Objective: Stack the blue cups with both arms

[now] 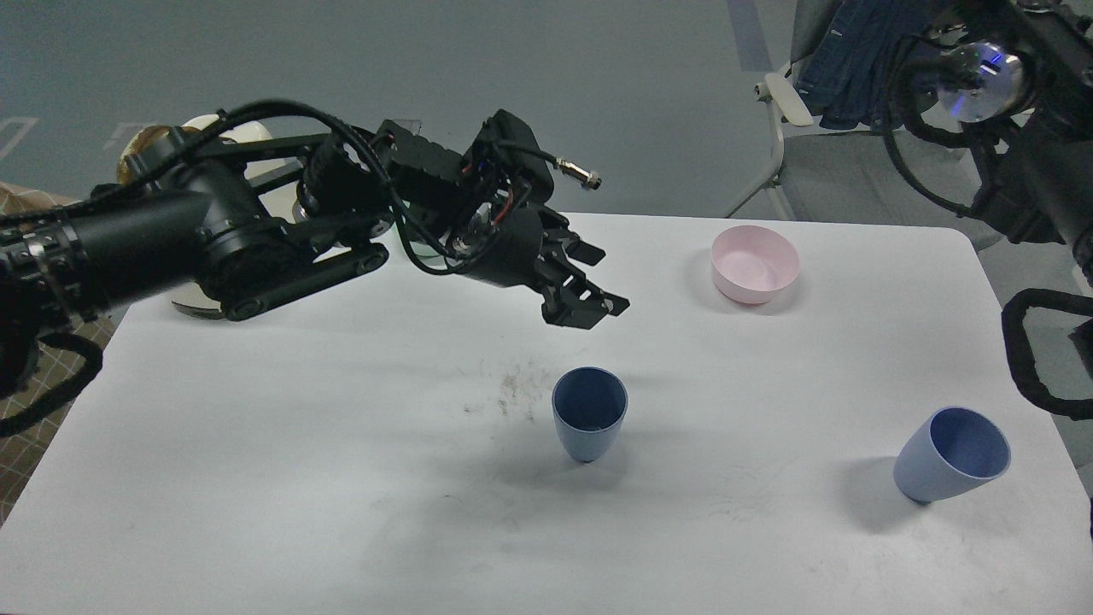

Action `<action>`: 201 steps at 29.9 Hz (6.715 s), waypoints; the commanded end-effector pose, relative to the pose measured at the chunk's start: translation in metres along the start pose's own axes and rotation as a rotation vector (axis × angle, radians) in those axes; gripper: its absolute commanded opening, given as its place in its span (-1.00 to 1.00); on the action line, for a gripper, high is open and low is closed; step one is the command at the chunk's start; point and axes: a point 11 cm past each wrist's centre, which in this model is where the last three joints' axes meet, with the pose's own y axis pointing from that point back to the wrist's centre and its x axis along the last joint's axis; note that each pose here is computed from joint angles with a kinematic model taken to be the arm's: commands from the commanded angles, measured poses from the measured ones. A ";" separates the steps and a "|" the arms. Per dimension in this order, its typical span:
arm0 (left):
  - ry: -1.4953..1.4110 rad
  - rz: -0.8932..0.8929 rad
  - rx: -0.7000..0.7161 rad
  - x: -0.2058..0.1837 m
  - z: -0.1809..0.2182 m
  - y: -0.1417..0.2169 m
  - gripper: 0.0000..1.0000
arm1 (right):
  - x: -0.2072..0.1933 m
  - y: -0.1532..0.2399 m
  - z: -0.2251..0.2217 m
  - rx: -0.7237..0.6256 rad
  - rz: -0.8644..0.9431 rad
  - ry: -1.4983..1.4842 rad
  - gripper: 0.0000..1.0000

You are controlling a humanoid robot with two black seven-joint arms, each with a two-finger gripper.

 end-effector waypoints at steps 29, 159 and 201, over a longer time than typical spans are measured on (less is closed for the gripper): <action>0.854 0.627 -0.132 0.050 -0.078 0.047 0.91 | 0.067 0.393 0.027 -0.947 -0.564 0.904 1.00; 0.880 0.636 -0.046 0.032 -0.100 0.050 0.91 | -0.212 0.135 0.091 -0.429 -1.558 1.253 -1.00; 1.390 1.175 -0.163 -0.012 -0.158 0.099 0.94 | -0.006 0.076 0.008 -0.205 -0.179 0.243 0.92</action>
